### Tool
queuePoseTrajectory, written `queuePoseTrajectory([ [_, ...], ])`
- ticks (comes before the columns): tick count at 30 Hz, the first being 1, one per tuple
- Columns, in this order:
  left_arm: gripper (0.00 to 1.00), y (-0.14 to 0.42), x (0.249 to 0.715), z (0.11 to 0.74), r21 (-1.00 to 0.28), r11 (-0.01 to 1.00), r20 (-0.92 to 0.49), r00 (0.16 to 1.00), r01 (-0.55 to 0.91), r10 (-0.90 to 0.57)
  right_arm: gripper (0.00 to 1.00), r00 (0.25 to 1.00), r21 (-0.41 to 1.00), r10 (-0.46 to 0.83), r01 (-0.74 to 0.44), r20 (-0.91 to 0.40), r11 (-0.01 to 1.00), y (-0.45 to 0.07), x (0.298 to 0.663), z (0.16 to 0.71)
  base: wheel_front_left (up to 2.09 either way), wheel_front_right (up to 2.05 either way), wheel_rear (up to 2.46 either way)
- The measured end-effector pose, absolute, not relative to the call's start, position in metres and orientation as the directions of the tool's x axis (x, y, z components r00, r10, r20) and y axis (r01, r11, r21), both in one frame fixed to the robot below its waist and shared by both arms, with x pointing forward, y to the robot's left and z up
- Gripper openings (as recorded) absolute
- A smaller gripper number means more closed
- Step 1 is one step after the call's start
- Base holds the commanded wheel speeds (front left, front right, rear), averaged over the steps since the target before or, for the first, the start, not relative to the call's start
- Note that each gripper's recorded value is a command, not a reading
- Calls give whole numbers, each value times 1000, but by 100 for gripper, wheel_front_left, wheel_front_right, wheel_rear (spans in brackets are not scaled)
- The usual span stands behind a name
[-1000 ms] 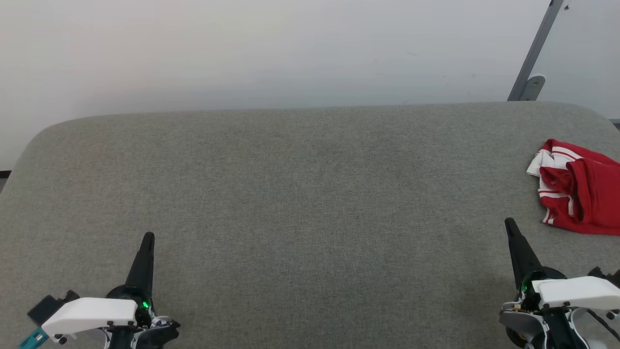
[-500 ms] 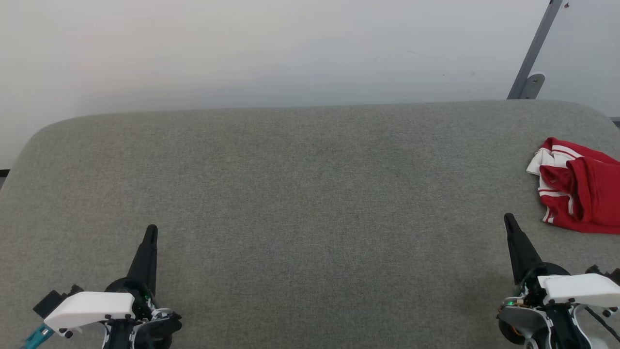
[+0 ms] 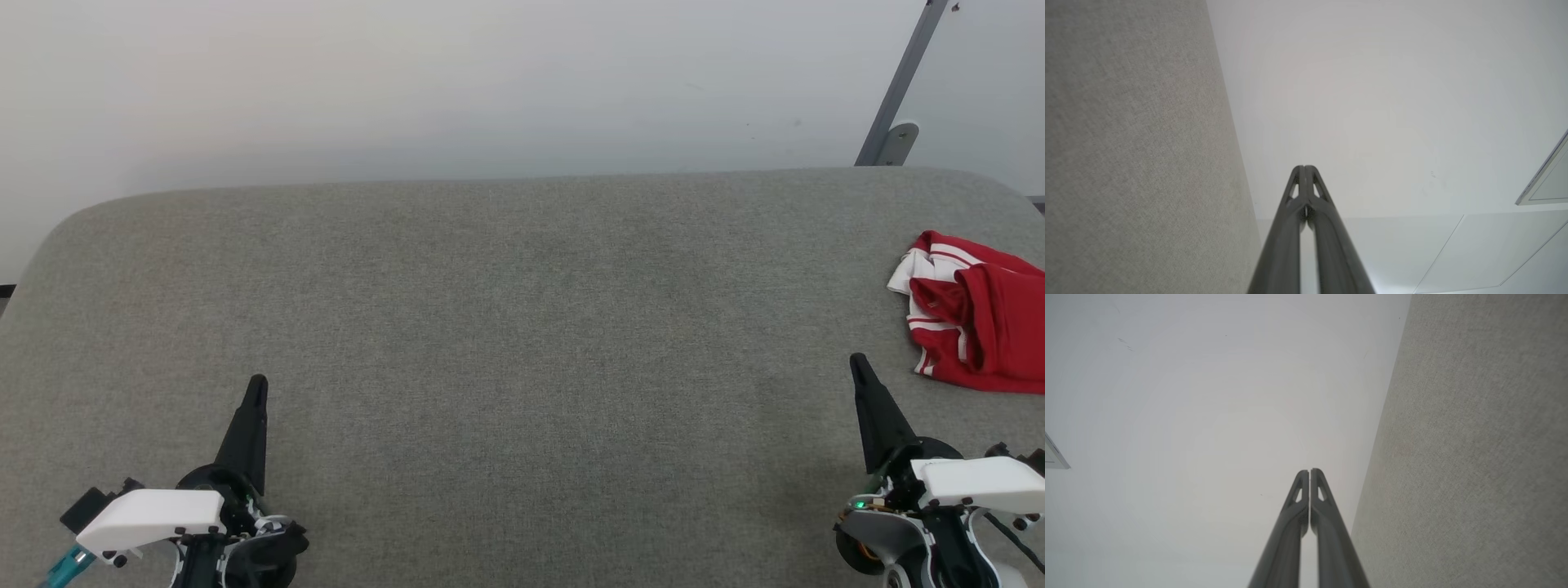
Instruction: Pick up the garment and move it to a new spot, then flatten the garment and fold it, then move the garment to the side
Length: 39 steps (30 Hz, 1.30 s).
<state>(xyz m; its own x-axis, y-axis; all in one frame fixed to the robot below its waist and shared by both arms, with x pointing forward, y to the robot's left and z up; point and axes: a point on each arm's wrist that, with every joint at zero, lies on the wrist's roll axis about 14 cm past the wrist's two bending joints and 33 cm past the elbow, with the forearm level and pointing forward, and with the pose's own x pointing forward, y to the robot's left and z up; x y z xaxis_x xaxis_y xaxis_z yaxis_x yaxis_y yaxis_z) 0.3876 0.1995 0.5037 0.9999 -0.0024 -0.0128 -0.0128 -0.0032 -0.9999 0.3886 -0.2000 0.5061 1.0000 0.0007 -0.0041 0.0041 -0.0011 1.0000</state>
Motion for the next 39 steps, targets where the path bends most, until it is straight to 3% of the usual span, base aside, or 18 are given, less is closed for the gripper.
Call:
queuePoseTrajectory([
  [39,0,200,388,504,-1000,-5,-13,1000,-13,-1,0,1000,1000,1,4,-4,-1,-200,389,506,0,0,0],
])
